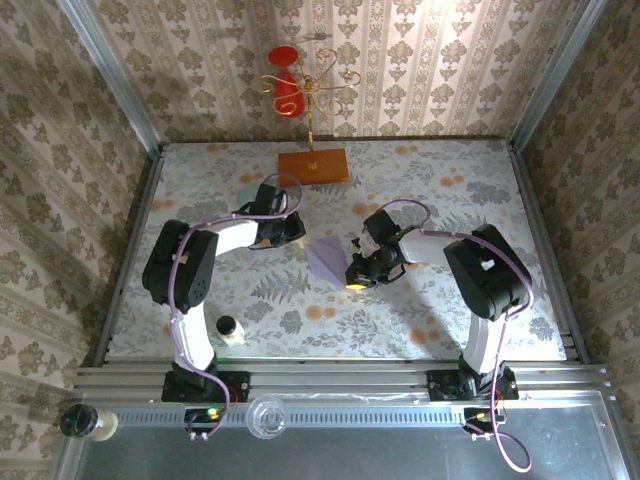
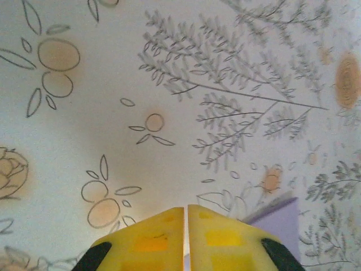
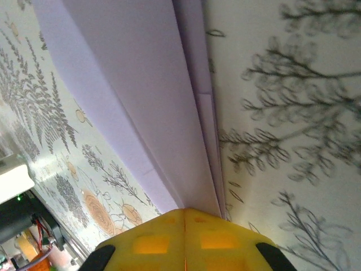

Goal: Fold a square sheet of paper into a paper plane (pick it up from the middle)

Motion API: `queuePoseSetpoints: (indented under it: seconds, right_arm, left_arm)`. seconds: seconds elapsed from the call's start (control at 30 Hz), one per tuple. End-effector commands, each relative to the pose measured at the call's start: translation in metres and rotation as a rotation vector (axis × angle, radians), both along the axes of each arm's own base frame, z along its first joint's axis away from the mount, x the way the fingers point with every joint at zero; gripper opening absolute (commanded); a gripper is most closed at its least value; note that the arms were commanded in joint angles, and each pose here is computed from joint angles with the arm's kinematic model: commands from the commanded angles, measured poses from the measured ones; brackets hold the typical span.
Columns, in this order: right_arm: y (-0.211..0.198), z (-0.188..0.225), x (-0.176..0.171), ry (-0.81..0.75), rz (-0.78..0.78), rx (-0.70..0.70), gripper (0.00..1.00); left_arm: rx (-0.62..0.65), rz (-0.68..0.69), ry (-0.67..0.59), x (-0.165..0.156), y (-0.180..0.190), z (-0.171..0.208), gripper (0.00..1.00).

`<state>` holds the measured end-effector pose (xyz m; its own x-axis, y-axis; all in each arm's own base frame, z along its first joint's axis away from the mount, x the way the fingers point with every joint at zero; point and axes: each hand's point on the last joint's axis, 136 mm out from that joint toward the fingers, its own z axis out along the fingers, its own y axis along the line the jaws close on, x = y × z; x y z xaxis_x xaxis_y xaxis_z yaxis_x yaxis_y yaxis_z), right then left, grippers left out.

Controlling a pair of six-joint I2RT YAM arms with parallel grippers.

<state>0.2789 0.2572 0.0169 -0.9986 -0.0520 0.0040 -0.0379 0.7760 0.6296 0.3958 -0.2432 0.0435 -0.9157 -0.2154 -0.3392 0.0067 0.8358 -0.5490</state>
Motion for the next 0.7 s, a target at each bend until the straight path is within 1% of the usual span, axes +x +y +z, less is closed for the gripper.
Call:
queuePoseSetpoints:
  seconds: [0.0,0.1,0.13,0.23,0.33,0.57,0.67]
  right_arm:
    - [0.009,0.035,0.012,-0.059,-0.036,0.083,0.14]
    - [0.017,0.058,0.018,-0.118,-0.038,0.175,0.19]
    - [0.015,0.061,0.020,-0.131,-0.043,0.189,0.21]
    - [0.006,0.065,0.029,-0.173,-0.083,0.192,0.24]
    - [-0.003,0.059,0.039,-0.186,-0.118,0.183,0.27]
    - [-0.003,0.040,0.054,-0.197,-0.079,0.167,0.33]
    - [0.000,0.037,0.059,-0.200,-0.061,0.167,0.33]
  left_arm:
    - [0.017,-0.020,-0.088,-0.005,-0.009,0.039,0.15]
    - [0.020,-0.025,-0.112,-0.012,-0.010,0.052,0.21]
    - [0.027,-0.028,-0.114,-0.015,-0.010,0.054,0.23]
    - [0.045,-0.026,-0.127,-0.026,-0.007,0.060,0.32]
    - [0.037,-0.014,-0.132,-0.035,-0.004,0.064,0.41]
    - [-0.014,0.029,-0.136,-0.057,0.007,0.058,0.53]
    - [-0.038,0.049,-0.139,-0.062,0.011,0.055,0.60]
